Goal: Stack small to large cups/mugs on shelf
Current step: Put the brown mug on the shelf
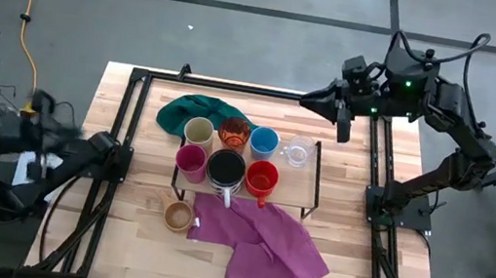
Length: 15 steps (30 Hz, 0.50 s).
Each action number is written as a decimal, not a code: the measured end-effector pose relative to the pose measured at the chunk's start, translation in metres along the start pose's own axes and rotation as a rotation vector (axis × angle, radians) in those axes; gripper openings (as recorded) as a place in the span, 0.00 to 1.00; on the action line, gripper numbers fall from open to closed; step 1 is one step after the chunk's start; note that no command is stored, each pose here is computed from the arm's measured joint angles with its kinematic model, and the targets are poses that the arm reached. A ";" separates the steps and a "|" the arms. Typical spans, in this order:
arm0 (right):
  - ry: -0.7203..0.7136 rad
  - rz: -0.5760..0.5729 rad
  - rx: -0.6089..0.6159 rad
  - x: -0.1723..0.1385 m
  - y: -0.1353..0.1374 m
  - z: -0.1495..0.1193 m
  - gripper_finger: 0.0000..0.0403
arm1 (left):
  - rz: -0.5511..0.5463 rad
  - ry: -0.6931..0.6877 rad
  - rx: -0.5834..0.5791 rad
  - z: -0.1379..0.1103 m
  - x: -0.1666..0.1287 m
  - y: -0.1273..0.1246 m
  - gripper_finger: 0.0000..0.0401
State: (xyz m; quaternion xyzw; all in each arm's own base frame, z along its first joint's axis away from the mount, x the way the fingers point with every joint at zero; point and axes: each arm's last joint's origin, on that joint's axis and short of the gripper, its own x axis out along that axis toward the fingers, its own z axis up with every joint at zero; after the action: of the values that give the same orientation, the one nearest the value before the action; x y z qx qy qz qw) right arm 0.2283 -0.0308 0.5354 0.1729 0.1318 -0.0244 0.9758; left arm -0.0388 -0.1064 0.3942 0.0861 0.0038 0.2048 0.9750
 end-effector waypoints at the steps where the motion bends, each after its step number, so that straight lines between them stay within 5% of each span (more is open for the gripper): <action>1: -0.009 -0.011 0.002 0.000 0.000 0.001 0.13 | 0.120 0.004 0.013 0.002 -0.004 0.003 0.06; 4: -0.020 -0.028 0.001 0.000 0.000 0.001 0.13 | 0.486 0.012 0.025 0.006 -0.015 0.014 0.06; 6: -0.022 -0.035 -0.001 0.000 0.001 0.001 0.13 | 0.631 -0.024 0.054 0.011 -0.021 0.021 0.06; 11: -0.030 -0.060 -0.004 0.001 0.003 0.000 0.13 | 0.892 -0.115 0.116 0.030 -0.027 0.044 0.06; 15: -0.032 -0.064 -0.004 0.001 0.003 0.000 0.13 | 0.995 -0.087 0.185 0.042 -0.021 0.068 0.06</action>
State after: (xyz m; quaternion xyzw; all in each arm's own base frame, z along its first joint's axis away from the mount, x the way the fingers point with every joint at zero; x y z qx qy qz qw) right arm 0.2291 -0.0284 0.5363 0.1663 0.1219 -0.0583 0.9768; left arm -0.0830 -0.0607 0.4462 0.1722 -0.0603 0.6395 0.7468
